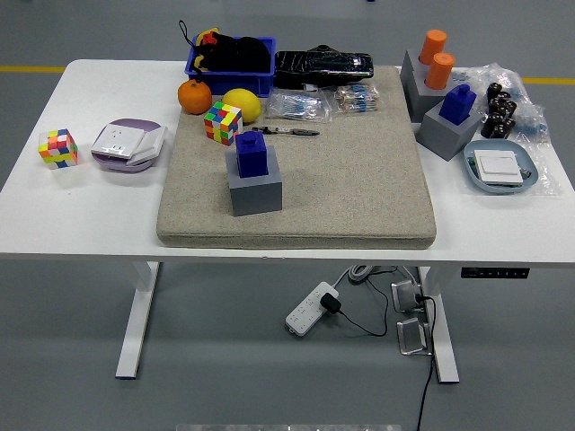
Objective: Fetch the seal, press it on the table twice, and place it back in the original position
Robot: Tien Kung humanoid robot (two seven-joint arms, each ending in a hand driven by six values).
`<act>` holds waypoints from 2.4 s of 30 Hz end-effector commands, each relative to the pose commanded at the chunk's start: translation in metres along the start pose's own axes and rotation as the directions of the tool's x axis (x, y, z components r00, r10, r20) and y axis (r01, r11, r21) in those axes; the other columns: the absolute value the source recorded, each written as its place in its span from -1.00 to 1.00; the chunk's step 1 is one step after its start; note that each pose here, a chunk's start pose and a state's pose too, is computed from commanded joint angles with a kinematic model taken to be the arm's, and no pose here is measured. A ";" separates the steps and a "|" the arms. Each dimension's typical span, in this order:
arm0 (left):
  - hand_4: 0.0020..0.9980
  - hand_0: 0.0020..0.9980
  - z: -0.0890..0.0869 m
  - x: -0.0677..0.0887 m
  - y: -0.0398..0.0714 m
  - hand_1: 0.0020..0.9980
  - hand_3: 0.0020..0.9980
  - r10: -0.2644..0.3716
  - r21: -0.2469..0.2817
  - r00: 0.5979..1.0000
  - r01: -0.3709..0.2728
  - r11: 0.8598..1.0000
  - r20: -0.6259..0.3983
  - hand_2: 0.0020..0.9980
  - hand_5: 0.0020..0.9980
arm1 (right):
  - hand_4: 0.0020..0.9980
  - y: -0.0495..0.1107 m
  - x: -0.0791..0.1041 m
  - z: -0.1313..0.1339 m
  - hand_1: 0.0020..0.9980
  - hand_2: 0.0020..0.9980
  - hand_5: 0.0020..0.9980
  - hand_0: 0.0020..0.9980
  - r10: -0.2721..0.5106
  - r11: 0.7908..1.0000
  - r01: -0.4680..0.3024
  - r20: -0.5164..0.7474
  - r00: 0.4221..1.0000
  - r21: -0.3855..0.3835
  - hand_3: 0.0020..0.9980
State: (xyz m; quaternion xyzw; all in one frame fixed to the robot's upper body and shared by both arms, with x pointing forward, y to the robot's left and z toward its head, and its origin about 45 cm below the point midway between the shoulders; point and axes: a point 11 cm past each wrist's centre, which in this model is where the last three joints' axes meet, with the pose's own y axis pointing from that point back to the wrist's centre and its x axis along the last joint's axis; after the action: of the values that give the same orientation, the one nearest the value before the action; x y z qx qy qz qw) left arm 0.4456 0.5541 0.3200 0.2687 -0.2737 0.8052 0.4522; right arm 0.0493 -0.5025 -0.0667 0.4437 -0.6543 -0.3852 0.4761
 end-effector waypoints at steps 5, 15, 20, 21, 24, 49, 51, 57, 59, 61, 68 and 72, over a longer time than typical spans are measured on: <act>0.57 0.69 0.000 -0.001 0.000 0.63 0.62 -0.003 -0.001 1.000 0.003 1.000 0.000 0.62 -0.55 | 0.55 0.000 0.001 -0.001 0.57 0.51 0.04 0.71 0.002 1.000 -0.002 -0.002 1.000 0.001 0.48; 0.57 0.69 0.000 -0.002 0.001 0.63 0.62 -0.008 -0.003 1.000 0.008 1.000 0.004 0.62 -0.55 | 0.55 0.000 0.001 0.001 0.57 0.51 0.05 0.71 0.003 1.000 -0.003 -0.007 1.000 -0.002 0.48; 0.57 0.69 -0.001 -0.002 0.001 0.63 0.62 -0.009 -0.001 1.000 0.009 1.000 0.005 0.62 -0.55 | 0.55 0.000 0.002 0.002 0.57 0.51 0.05 0.71 0.003 1.000 -0.003 -0.008 1.000 -0.004 0.48; 0.57 0.69 -0.001 -0.002 0.001 0.63 0.62 -0.009 -0.001 1.000 0.009 1.000 0.005 0.62 -0.55 | 0.55 0.000 0.002 0.002 0.57 0.51 0.05 0.71 0.003 1.000 -0.003 -0.007 1.000 -0.004 0.48; 0.57 0.69 0.000 -0.004 0.001 0.63 0.62 -0.011 -0.003 1.000 0.011 1.000 0.003 0.62 -0.54 | 0.55 0.000 0.001 0.003 0.57 0.51 0.05 0.71 0.003 1.000 -0.003 -0.004 1.000 -0.003 0.48; 0.57 0.69 0.003 -0.013 0.002 0.63 0.61 -0.028 -0.011 1.000 0.028 1.000 0.001 0.62 -0.54 | 0.54 0.001 0.003 0.002 0.57 0.50 0.04 0.71 0.010 1.000 -0.010 0.015 1.000 0.000 0.47; 0.57 0.69 0.004 -0.012 0.001 0.63 0.61 -0.026 -0.012 1.000 0.026 1.000 -0.002 0.62 -0.54 | 0.54 0.001 0.004 0.000 0.57 0.50 0.04 0.71 0.010 1.000 -0.010 0.015 1.000 0.004 0.47; 0.57 0.69 0.006 -0.012 0.000 0.63 0.61 -0.025 -0.014 1.000 0.025 1.000 -0.006 0.62 -0.54 | 0.54 0.001 0.004 -0.002 0.57 0.50 0.05 0.70 0.012 1.000 -0.012 0.018 1.000 0.009 0.47; 0.57 0.69 0.007 -0.013 0.000 0.63 0.61 -0.026 -0.014 1.000 0.026 1.000 -0.009 0.62 -0.54 | 0.54 0.001 0.004 -0.002 0.57 0.50 0.05 0.70 0.011 1.000 -0.011 0.018 1.000 0.009 0.47; 0.56 0.69 0.007 -0.014 0.000 0.63 0.61 -0.029 -0.015 1.000 0.029 0.999 -0.007 0.62 -0.54 | 0.54 0.001 0.003 -0.002 0.57 0.50 0.04 0.70 0.011 1.000 -0.011 0.018 1.000 0.008 0.47; 0.56 0.69 0.007 -0.016 0.001 0.63 0.61 -0.035 -0.016 0.999 0.035 0.999 -0.004 0.61 -0.54 | 0.54 0.001 0.003 -0.001 0.56 0.50 0.05 0.70 0.010 1.000 -0.010 0.018 1.000 0.007 0.47; 0.56 0.69 0.008 -0.016 0.001 0.63 0.61 -0.036 -0.018 0.999 0.036 0.999 -0.006 0.61 -0.54 | 0.54 0.000 0.002 -0.001 0.56 0.50 0.05 0.70 0.008 1.000 -0.008 0.018 1.000 0.006 0.47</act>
State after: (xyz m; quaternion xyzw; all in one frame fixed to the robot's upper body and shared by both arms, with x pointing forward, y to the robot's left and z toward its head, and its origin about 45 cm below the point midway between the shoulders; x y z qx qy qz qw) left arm 0.4536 0.5388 0.3141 0.2668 -0.2748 0.7954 0.4698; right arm 0.0499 -0.5047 -0.0654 0.4389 -0.6616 -0.3853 0.4702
